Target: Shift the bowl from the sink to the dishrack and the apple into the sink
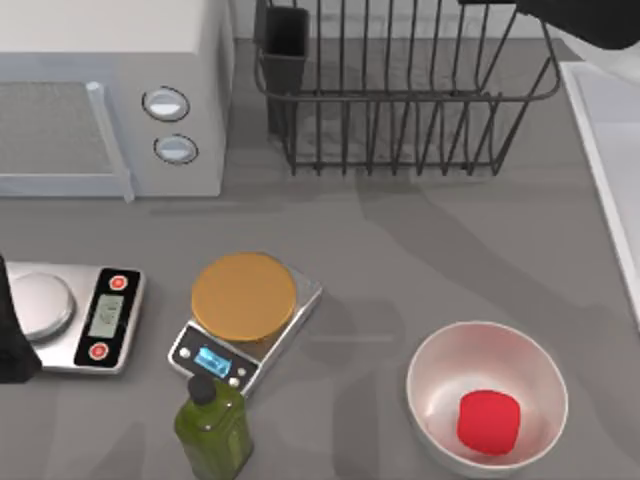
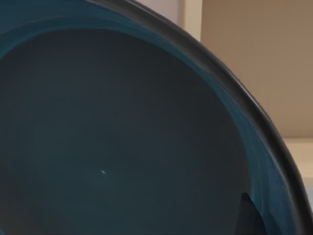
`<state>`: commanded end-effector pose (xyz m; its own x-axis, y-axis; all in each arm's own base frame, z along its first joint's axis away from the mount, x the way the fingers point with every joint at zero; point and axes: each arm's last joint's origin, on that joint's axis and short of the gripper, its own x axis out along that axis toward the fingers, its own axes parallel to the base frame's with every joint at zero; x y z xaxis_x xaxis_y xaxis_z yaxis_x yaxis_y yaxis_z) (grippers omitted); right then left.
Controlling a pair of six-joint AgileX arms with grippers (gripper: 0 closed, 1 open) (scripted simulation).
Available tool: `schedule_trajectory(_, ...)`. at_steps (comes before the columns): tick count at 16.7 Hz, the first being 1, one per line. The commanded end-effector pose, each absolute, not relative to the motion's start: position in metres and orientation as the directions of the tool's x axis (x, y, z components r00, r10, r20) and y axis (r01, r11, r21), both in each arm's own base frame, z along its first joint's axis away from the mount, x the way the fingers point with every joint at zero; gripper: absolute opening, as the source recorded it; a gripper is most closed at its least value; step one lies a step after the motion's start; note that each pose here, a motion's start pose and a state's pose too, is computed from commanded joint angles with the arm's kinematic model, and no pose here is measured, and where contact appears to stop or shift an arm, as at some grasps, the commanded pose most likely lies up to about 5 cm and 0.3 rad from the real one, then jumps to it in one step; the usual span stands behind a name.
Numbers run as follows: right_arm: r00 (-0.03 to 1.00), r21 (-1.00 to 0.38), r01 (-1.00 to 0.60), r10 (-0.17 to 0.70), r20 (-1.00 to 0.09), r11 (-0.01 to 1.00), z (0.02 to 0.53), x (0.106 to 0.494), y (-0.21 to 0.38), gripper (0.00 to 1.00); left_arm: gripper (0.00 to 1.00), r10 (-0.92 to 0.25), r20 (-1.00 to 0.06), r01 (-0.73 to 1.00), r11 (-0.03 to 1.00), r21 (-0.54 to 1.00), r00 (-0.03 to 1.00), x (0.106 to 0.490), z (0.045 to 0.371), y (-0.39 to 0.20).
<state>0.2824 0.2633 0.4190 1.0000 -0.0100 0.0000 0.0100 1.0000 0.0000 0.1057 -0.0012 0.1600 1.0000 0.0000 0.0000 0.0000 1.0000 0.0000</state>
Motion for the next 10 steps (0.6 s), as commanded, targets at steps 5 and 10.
schedule_trajectory(5,1.000,-0.008,0.018,-0.018,-0.009,1.000,0.405,0.294,0.267,0.00,1.00,0.000,0.000,0.000,1.000,0.000,1.000,0.106,0.160,-0.001)
schedule_trajectory(10,1.000,0.001,0.021,-0.021,-0.002,1.000,0.334,0.340,0.279,0.00,1.00,0.000,0.000,0.000,1.000,0.000,1.000,0.106,0.160,-0.001)
